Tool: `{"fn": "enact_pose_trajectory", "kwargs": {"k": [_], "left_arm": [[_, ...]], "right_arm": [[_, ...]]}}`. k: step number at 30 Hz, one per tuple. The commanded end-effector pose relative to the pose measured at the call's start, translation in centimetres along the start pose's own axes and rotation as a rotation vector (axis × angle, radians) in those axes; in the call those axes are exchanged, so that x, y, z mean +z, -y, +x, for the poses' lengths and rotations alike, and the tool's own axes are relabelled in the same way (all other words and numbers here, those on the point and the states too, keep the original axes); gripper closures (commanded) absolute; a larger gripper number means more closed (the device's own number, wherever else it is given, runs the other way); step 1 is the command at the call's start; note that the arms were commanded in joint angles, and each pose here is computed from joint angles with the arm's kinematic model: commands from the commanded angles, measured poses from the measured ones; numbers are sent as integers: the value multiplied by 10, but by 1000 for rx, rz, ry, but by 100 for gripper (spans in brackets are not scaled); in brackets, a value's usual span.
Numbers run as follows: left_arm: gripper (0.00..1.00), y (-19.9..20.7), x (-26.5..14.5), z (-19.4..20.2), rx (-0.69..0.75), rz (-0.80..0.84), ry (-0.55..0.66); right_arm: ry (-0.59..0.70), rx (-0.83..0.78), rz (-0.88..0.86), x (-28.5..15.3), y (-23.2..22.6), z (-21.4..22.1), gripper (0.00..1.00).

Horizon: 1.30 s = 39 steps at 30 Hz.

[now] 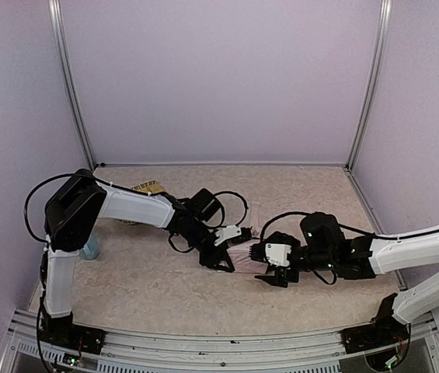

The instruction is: Put away the umbrella

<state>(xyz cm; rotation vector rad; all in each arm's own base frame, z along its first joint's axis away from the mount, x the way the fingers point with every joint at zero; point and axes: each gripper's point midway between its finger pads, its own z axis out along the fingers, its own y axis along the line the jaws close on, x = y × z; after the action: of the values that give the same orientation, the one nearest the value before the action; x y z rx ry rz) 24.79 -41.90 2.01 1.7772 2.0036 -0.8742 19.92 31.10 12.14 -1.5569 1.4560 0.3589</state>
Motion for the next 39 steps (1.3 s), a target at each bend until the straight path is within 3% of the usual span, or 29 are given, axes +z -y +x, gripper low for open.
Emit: {"fn": "enact_pose_trajectory", "kwargs": {"k": [1, 7, 10, 14, 18, 20, 22, 23, 24, 25, 26, 31, 39], "left_arm": [[97, 28, 16, 80, -203, 146, -259], [96, 32, 19, 88, -224, 172, -296], [95, 35, 19, 90, -225, 189, -300], [94, 37, 19, 87, -212, 211, -295], [91, 38, 16, 78, -178, 222, -267], [83, 34, 11, 69, -156, 204, -235], [68, 24, 4, 54, -135, 144, -176], [55, 12, -2, 39, -108, 79, -116], [34, 1, -10, 27, -92, 9, -68], [7, -5, -20, 14, -72, -40, -15], [2, -11, -31, 0, -42, -93, 43], [1, -20, -92, -39, 46, -337, 255], [1, 6, -159, -49, 149, -528, 481]], "right_arm": [[-143, -146, 113, 23, 20, 17, 16], [-297, -209, 113, 55, 27, 43, 15], [-347, -225, 79, 67, 22, 55, 19], [-436, -214, 12, 77, 10, 75, 34], [-506, -199, -32, 78, 0, 93, 56], [-528, -190, -59, 76, -5, 97, 67], [-559, -176, -96, 72, -12, 105, 74], [-567, -161, -114, 71, -15, 107, 76], [-575, -144, -139, 69, -19, 110, 77], [-584, -124, -161, 68, -23, 112, 78], [-595, -104, -176, 67, -25, 116, 79], [-646, 10, -256, 61, -34, 129, 82], [-582, 319, -528, 52, -49, 106, 84]]}}
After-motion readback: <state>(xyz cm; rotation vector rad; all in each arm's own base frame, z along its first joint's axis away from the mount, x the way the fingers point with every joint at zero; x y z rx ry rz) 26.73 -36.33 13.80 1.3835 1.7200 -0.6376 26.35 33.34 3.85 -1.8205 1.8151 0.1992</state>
